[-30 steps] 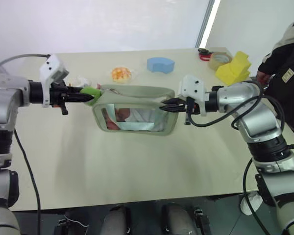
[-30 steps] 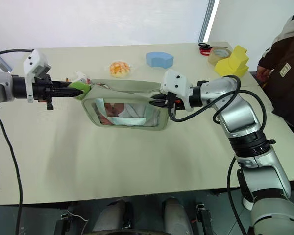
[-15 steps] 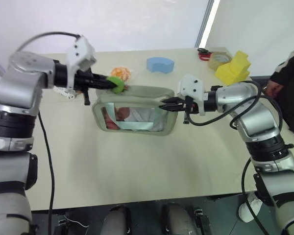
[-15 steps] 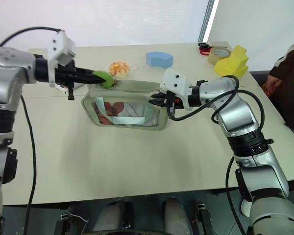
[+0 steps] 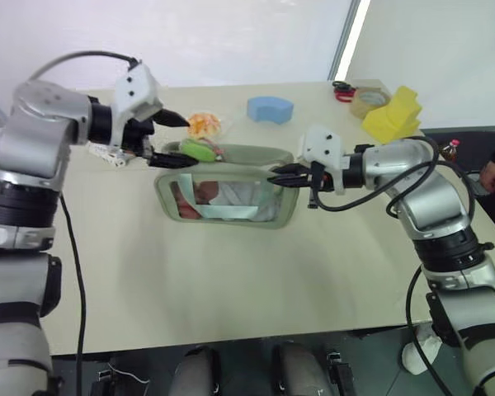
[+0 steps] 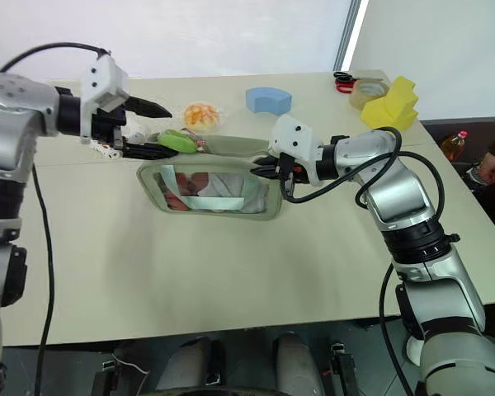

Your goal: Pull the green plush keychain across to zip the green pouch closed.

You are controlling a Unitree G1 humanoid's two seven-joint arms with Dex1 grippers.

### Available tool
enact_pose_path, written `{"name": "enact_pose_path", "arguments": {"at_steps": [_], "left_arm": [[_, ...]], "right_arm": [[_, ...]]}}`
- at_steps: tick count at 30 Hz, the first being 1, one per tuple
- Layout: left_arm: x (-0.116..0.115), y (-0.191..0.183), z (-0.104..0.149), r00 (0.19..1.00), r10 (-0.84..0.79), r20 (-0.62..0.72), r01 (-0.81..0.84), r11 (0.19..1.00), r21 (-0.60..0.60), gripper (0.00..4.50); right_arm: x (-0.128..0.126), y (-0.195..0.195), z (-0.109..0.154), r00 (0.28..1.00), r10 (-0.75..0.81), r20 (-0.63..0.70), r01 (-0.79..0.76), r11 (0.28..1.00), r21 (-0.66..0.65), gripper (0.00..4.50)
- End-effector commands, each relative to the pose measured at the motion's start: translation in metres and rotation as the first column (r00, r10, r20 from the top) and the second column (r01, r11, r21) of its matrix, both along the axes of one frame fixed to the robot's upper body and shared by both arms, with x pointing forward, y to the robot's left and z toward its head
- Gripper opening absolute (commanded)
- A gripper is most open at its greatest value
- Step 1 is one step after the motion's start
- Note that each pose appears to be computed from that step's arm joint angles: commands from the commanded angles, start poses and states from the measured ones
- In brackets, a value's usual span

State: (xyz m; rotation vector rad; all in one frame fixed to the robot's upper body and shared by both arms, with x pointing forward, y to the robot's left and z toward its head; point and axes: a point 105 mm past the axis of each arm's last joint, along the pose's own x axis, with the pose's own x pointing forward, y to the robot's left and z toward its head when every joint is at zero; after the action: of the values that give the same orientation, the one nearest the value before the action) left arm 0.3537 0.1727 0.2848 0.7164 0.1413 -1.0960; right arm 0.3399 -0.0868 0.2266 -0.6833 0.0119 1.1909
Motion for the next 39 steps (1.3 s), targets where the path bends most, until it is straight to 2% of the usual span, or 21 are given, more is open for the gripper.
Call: {"name": "enact_pose_path", "arguments": {"at_steps": [1,5,12,15,21,26,28,31,35,39], "left_arm": [[-0.011,0.015,0.004,1.000,0.017,-0.003,-0.016,1.000,0.014,3.95],[-0.019,0.025,-0.014,0.998,0.033,-0.051,-0.031,0.998,0.050,3.95],[-0.013,0.016,-0.043,0.995,0.060,-0.080,-0.062,0.998,-0.023,3.95],[-0.010,0.019,-0.047,0.995,0.069,-0.069,-0.069,0.998,-0.004,3.10],[-0.010,0.018,-0.047,0.995,0.059,-0.075,-0.061,0.998,-0.025,0.10],[-0.009,0.016,-0.047,0.995,0.061,-0.072,-0.064,0.997,-0.032,0.04],[-0.009,0.016,-0.047,0.996,0.057,-0.075,-0.060,0.998,-0.029,0.00],[-0.009,0.016,-0.047,0.996,0.057,-0.075,-0.059,0.998,-0.029,0.00],[-0.010,0.015,-0.046,0.996,0.055,-0.076,-0.057,0.998,-0.035,0.00],[-0.011,0.015,-0.045,0.996,0.055,-0.076,-0.058,0.998,-0.038,0.00]], "right_arm": [[0.000,0.001,0.008,1.000,0.006,0.028,-0.006,1.000,0.003,0.00],[-0.001,0.002,0.006,1.000,0.015,0.027,-0.015,1.000,0.000,0.00],[0.001,0.004,0.005,1.000,0.016,0.022,-0.016,1.000,-0.001,0.00],[0.001,0.004,0.004,1.000,0.017,0.020,-0.017,1.000,-0.001,0.00],[0.002,0.005,0.005,1.000,0.015,0.019,-0.015,1.000,0.001,0.00],[0.002,0.004,0.006,1.000,0.011,0.013,-0.011,1.000,0.002,0.00],[0.001,0.001,0.010,1.000,0.014,-0.001,-0.014,1.000,-0.001,0.80],[0.002,-0.005,0.023,0.999,0.009,0.049,-0.007,1.000,-0.029,2.00],[0.000,-0.007,0.045,0.995,0.029,0.092,-0.025,0.999,-0.039,2.00],[-0.004,0.017,0.070,0.990,0.058,0.130,-0.065,0.997,0.050,2.00]]}}
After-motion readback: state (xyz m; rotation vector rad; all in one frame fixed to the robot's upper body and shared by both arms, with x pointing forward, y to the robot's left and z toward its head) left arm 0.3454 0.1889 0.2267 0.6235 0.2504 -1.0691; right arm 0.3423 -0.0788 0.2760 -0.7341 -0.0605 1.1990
